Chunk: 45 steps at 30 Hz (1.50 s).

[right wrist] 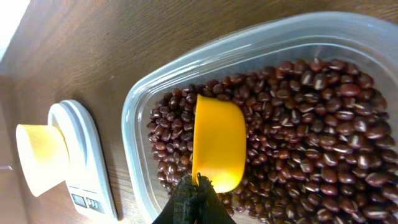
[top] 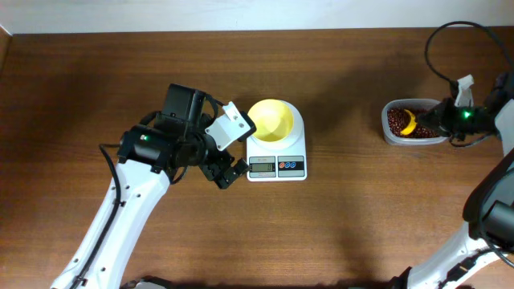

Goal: Scoop item into bowl and weigh 50g on scale
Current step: 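Dip the scoop into the red beans with the right gripper, then carry the filled scoop with the right gripper over the yellow bowl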

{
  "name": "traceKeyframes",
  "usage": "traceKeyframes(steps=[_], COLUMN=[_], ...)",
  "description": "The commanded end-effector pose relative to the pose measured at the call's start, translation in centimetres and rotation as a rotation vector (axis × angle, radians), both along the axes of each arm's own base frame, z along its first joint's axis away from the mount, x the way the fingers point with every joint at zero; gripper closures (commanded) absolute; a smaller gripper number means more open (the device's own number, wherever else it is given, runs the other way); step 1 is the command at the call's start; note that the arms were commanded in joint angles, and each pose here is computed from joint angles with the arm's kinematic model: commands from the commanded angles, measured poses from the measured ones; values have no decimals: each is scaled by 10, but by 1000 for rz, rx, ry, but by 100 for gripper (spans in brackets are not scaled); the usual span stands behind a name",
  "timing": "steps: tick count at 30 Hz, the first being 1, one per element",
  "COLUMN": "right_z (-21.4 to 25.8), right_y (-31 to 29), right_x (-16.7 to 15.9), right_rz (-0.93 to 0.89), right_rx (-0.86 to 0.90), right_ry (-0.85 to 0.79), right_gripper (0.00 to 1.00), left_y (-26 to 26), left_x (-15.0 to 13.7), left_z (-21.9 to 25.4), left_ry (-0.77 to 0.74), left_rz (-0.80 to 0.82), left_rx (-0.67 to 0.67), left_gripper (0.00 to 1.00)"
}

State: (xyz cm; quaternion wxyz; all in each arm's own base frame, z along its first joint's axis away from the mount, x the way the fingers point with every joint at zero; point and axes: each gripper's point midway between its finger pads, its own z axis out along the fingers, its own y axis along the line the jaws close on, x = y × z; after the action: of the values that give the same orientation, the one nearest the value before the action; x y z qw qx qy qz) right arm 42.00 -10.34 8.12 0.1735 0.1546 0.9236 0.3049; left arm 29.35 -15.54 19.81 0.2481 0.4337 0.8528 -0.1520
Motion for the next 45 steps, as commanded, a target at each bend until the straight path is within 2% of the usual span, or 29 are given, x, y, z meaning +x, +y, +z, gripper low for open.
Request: traceKeyframes(steps=[1, 7, 15, 22, 27, 34, 41, 45], right_z=[-17, -9, 21, 26, 42, 47, 67, 80], right_y=[-8, -21, -34, -47, -39, -37, -25, 2], right_x=[-8, -8, -8, -16, -12, -12, -13, -4], right_rz=[-24, -58, -94, -136, -123, -121, -120, -55], right_rx=[28, 81, 254, 297, 382, 414, 547, 619], right_ry=[39, -7, -151, -162, -222, -234, -263, -291], right_gripper=[96, 96, 96, 96, 96, 96, 96, 96], left_y=[-2, -2, -2, -2, -2, -2, -2, -2], left_x=[-3, -3, -3, -3, -3, -3, -3, -3], left_z=[1, 1, 1, 1, 1, 1, 1, 1], left_ry=[6, 6, 6, 5, 6, 5, 6, 6], left_rz=[-3, -3, -3, -3, -3, -3, -3, -3], left_rx=[-18, -18, -18, -18, -18, -18, -18, -18], left_gripper=[1, 1, 1, 1, 1, 1, 1, 1])
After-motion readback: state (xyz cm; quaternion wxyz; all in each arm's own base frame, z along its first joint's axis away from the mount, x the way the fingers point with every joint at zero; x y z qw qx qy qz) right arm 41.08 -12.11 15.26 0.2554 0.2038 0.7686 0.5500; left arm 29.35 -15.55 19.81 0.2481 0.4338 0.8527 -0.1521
